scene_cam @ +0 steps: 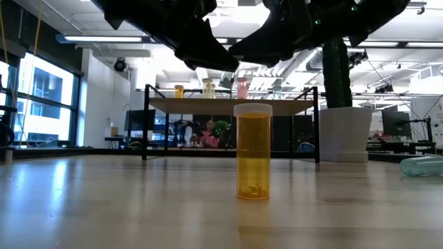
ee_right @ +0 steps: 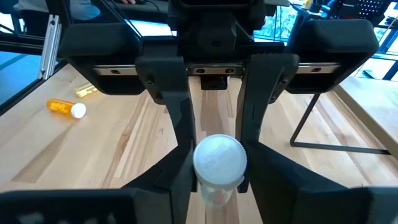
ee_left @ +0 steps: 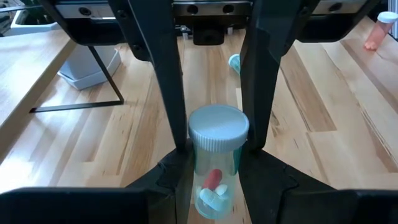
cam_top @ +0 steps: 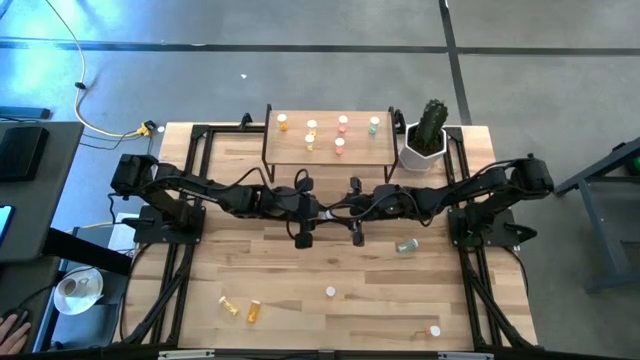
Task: Pick and place medicine bottles onto shelf by color
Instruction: Put the bottom blue pill bottle on the shelf aligned with the other blue pill bottle
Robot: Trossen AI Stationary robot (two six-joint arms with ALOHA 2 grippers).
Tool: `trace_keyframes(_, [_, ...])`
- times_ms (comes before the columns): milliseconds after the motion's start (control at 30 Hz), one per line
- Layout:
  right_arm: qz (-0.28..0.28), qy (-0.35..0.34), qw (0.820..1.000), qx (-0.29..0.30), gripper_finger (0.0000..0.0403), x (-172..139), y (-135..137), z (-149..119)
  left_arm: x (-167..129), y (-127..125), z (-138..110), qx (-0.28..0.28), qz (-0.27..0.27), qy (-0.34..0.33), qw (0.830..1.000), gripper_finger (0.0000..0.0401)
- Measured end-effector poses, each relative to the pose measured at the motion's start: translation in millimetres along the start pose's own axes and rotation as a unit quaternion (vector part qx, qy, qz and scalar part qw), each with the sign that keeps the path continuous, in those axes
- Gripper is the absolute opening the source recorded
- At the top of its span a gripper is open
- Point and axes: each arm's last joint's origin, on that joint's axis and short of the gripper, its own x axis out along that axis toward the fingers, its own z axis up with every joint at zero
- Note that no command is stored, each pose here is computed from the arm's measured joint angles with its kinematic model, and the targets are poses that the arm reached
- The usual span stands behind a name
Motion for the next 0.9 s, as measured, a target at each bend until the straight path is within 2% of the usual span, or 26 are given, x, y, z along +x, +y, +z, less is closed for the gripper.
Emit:
trace_keyframes(233, [0.0, 0.001, 1.0, 0.0, 0.01, 0.0, 0.0, -0.3, 0.0, 0.0, -0.1, 0.0, 0.0, 0.0, 1.0, 0.0106])
trace_keyframes(567, [0.0, 0.001, 1.0, 0.002, 0.0101, 0.0, 0.0, -0.3, 0.0, 0.0, 0.1, 0.0, 0.0, -0.001, 1.0, 0.0112])
trace_keyframes(767, [-0.007, -0.003, 1.0, 0.002, 0.0101, -0.9, -0.6, 1.4, 0.0, 0.0, -0.4, 0.001, 0.0, 0.001, 1.0, 0.0154])
trace_keyframes(900, [-0.012, -0.012, 1.0, 0.002, 0.0101, -6.4, -3.9, 7.3, -1.9, 1.5, 1.2, 0.003, 0.021, 0.001, 1.0, 0.0187])
